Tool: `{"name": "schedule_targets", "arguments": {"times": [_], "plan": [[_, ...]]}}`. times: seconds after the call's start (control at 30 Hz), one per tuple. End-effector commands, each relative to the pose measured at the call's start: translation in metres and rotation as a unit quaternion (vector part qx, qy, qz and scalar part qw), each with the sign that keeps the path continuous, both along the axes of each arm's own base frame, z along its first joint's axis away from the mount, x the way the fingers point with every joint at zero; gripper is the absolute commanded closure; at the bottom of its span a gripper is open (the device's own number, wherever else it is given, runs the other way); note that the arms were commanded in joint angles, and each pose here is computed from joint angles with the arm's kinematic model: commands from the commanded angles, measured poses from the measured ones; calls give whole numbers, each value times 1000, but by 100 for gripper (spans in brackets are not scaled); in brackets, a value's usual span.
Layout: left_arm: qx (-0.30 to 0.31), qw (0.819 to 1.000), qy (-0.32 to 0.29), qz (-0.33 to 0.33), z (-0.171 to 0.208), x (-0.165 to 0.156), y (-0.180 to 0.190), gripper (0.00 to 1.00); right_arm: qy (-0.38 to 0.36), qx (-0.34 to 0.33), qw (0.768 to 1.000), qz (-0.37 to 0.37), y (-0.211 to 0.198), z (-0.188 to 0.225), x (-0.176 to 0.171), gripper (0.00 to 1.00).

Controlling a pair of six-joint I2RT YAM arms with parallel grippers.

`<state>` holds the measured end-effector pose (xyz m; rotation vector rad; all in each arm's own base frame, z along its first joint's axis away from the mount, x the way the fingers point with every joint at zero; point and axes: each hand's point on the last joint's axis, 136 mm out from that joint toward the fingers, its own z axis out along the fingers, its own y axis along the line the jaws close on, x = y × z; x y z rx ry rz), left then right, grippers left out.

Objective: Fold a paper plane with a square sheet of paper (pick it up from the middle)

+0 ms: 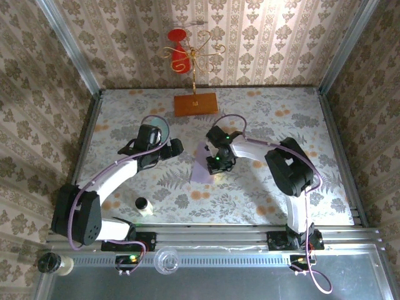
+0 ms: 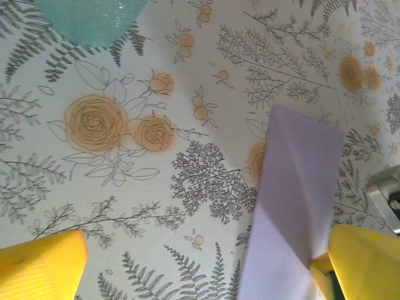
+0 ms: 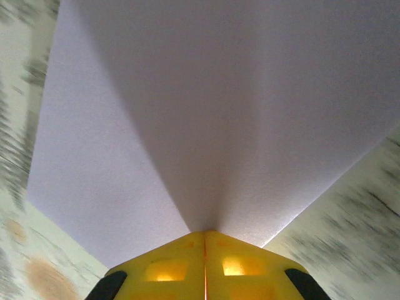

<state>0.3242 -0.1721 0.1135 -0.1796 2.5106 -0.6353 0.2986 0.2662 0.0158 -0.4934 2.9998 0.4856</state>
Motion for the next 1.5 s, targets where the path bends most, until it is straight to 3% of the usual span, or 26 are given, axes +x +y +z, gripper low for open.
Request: {"name": "schedule_targets", "arguments": {"times": [0.0,0.2,0.4,0.7,0.97,1.1,1.3,1.47], "plan": [[-24,1000,-2,-10,-1,4,-12,0,-14,-39,999,29,-23,10,-11,90],[-17,999,25,-30,-8,1,-34,0,-88,13,988,-125,-23,52,25,73],[-45,996,49,-54,-19,-5,-61,0,-41,72,972,-222,-23,34,39,68],[-63,994,62,-68,-27,-12,-75,1,-14,76,972,-223,-18,15,44,77],[-83,987,109,-84,-42,-31,-93,13,9,55,977,-206,-22,-7,42,77],[-89,982,138,-89,-54,-43,-99,23,21,48,981,-187,-25,-16,40,77],[-74,977,177,-92,-75,-62,-97,47,32,32,984,-170,-35,-27,37,80],[-62,975,194,-90,-85,-74,-93,57,37,37,984,-170,-35,-28,37,82]]}}
